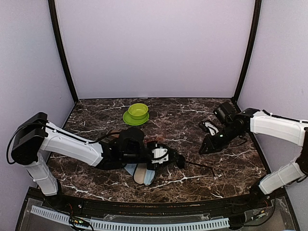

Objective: Organize the sunglasses
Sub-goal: Pass from the right arm to the left, then close the right temple of the sunglasses on the sunglasses.

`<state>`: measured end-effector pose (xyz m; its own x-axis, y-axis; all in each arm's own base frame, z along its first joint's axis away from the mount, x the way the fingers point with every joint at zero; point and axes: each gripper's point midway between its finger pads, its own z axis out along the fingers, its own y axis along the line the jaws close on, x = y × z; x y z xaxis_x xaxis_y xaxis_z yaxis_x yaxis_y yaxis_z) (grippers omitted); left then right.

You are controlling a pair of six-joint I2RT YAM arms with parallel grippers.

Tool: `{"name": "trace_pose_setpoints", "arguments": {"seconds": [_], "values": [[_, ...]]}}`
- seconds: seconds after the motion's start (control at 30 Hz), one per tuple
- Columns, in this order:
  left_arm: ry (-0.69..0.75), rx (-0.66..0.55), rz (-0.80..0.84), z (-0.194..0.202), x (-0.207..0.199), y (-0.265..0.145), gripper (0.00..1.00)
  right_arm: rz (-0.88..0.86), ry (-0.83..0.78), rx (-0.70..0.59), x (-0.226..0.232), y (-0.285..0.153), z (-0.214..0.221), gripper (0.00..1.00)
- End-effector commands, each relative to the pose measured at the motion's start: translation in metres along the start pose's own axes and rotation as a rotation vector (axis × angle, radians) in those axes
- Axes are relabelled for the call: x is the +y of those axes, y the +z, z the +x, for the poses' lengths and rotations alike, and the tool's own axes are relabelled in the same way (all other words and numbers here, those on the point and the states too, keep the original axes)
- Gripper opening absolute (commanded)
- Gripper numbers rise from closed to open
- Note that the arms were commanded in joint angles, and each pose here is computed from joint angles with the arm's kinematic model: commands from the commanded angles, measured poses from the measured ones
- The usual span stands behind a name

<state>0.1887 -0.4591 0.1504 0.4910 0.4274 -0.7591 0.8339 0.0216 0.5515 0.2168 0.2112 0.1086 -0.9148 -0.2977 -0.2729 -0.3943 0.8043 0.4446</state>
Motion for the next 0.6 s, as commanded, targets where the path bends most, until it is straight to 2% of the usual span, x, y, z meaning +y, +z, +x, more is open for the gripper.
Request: {"name": "trace_pose_setpoints", "arguments": {"seconds": [0.0, 0.3, 0.57], "values": [[-0.115, -0.086, -0.088, -0.025, 0.028, -0.012, 0.34, 0.013, 0.041, -0.064, -0.008, -0.008, -0.005, 0.22], [-0.285, -0.092, -0.172, -0.028, 0.05, -0.012, 0.33, -0.003, 0.072, -0.107, -0.004, -0.019, 0.001, 0.21], [-0.322, -0.061, -0.16, -0.022, 0.048, -0.007, 0.34, -0.093, 0.065, -0.14, 0.015, -0.027, -0.008, 0.17]]}}
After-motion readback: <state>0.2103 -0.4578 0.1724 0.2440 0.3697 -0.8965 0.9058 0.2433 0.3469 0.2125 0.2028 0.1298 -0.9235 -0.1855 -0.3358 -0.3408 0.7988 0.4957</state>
